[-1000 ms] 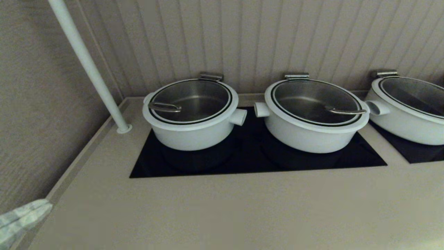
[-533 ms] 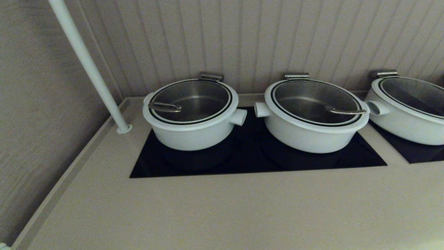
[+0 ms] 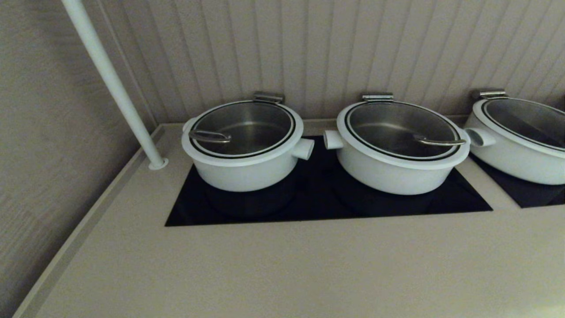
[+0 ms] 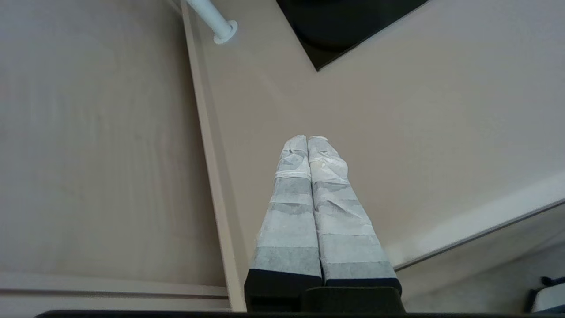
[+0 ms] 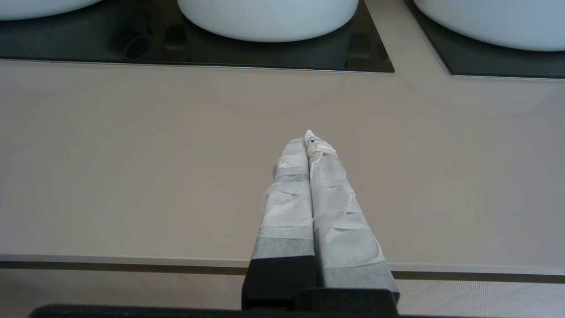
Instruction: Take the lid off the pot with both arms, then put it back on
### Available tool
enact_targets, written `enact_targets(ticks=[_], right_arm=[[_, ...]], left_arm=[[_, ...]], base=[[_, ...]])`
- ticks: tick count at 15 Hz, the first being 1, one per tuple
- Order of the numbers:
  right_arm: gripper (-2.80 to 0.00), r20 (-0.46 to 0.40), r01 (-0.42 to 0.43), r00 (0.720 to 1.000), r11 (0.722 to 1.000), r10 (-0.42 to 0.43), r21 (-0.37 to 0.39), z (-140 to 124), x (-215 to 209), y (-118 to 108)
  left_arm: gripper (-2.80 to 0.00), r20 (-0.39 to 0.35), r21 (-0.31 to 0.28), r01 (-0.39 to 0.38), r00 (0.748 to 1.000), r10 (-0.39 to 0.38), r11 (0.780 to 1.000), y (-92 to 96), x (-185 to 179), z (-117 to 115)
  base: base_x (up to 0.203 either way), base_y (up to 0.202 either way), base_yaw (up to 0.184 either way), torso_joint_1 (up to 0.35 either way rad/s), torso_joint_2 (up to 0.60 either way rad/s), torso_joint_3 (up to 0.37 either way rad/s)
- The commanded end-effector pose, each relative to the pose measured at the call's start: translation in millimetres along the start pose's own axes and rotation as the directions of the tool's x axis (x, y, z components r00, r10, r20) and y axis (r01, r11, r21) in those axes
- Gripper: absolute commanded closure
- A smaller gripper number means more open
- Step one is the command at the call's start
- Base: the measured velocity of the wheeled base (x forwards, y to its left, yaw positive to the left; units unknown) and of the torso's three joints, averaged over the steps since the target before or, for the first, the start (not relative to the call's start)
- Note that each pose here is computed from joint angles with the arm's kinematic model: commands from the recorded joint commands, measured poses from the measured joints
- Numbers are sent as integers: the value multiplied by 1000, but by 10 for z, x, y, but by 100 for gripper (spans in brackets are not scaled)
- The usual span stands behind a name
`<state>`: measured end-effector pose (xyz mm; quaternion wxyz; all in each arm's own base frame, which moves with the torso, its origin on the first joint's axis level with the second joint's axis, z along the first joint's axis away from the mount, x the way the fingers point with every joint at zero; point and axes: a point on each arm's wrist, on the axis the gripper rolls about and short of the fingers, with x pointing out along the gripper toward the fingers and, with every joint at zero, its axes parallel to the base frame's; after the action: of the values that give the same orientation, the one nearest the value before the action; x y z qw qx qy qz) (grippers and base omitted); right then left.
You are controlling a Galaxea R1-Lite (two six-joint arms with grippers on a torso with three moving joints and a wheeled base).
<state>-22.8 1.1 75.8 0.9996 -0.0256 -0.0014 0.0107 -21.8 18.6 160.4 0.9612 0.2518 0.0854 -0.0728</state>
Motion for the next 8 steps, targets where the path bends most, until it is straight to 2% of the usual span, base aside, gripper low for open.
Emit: enact_targets(ticks=[1,5,8], right_arm=[[0,1,-1,1000,1000,1,0,0,0,0],[0,1,-1,1000,1000,1,-1,0,0,0],[0,1,-1,1000,1000,1,-1,0,0,0]], left_arm=[[0,-20,-8,7,1000,-7,1000,-22,22,-30],[0,-68,-13,25,997,-26,1000,-98,86,-144],[0,-149,-55,69,986,-76,996,-248,192,-373]], base=[[0,0,0,0,0,0],[0,0,0,0,0,0],[0,0,0,0,0,0]])
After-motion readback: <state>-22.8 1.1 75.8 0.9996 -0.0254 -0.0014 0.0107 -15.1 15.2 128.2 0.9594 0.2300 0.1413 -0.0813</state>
